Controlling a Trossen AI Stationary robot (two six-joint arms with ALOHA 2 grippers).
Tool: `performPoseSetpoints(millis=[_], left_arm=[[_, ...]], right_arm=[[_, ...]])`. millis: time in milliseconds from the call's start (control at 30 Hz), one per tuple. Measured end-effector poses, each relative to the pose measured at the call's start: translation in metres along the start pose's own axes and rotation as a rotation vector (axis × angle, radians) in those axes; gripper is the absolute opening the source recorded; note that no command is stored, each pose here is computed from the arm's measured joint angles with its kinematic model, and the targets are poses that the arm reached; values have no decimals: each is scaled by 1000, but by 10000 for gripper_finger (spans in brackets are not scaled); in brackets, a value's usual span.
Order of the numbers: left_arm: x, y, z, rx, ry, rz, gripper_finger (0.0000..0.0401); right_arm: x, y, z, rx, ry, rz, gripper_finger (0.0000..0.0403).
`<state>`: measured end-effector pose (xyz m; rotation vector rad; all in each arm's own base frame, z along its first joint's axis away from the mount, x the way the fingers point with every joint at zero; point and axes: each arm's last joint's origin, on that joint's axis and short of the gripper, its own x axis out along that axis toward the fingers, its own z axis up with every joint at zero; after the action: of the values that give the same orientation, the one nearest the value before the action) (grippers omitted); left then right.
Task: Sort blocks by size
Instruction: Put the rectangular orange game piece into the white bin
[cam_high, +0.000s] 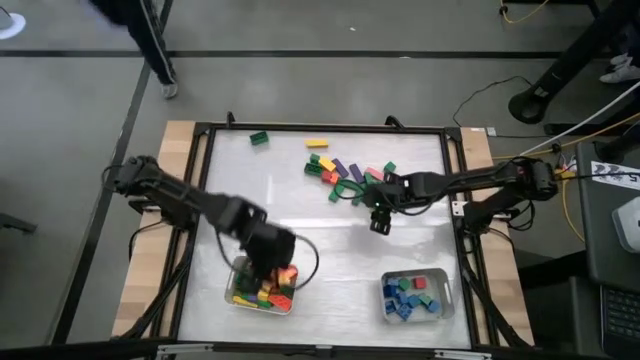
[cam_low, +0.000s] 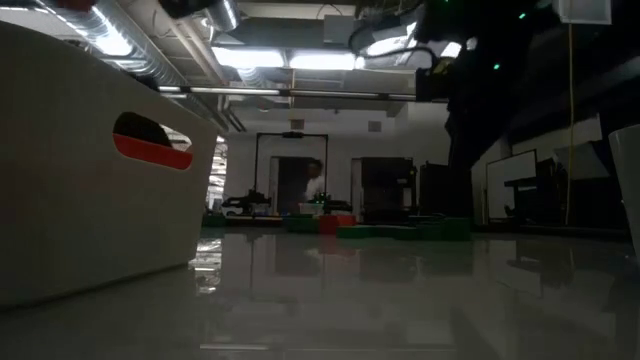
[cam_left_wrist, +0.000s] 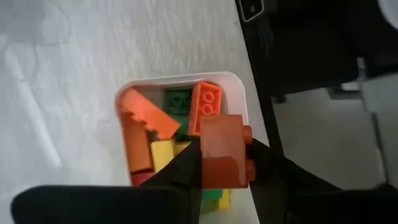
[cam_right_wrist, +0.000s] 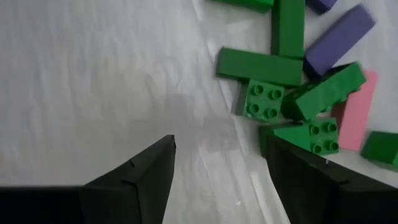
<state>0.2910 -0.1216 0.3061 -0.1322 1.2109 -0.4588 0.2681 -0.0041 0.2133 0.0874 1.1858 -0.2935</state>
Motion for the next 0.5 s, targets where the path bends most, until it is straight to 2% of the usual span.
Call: performPoseSetpoints(millis=[100,233,433,500], left_arm=[[18,-18,-1,-21,13,72,93],[40,-28,-3,-95,30,180,94],[69,-28,-3,-271,79,241,95],[76,-26,-3,-296,96,249,95]], right_arm=[[9,-5,2,0,27,2,248],[18,-9,3,-20,58,-10,248],[20,-8,3,-54,64,-9,248],[20,-8,3,-55,65,-9,248]])
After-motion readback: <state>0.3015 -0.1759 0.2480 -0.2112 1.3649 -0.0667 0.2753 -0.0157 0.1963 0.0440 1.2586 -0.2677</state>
